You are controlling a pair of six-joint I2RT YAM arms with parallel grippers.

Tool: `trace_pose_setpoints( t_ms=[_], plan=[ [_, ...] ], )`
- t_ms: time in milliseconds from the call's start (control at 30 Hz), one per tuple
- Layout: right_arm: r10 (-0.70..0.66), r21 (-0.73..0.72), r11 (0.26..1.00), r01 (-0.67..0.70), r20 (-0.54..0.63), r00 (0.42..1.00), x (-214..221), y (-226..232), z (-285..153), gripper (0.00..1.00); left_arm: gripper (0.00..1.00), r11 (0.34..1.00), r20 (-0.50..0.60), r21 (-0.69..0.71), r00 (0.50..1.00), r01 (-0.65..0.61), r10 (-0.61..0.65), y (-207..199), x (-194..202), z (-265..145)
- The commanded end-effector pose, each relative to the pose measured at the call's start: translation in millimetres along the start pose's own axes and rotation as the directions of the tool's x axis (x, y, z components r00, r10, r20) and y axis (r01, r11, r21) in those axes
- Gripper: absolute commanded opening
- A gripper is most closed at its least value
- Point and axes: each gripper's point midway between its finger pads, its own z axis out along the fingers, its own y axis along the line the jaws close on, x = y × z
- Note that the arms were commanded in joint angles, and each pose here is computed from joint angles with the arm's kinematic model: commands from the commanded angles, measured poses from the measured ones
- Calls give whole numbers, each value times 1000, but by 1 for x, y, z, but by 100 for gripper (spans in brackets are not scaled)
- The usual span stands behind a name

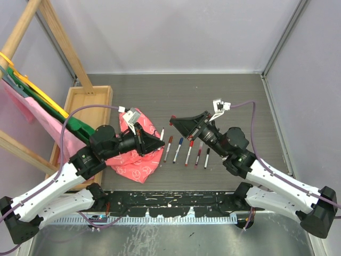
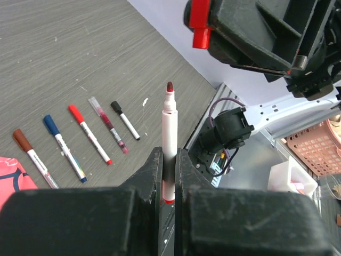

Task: Insert the pens into the pen caps
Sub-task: Insert the pen cap onto the pen.

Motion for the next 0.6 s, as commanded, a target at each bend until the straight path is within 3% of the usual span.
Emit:
trace_pose_setpoints(
  t_ms=[0,567],
  plan=[
    [-14,-133,991,29,106,994,-34,44,9,0,0,992,76,117,997,-42,33,-27,-22,-4],
    [-12,-150,989,18,45,999,-14,43,15,0,0,989,67,141,997,-45,36,-31,-22,-1]
  ],
)
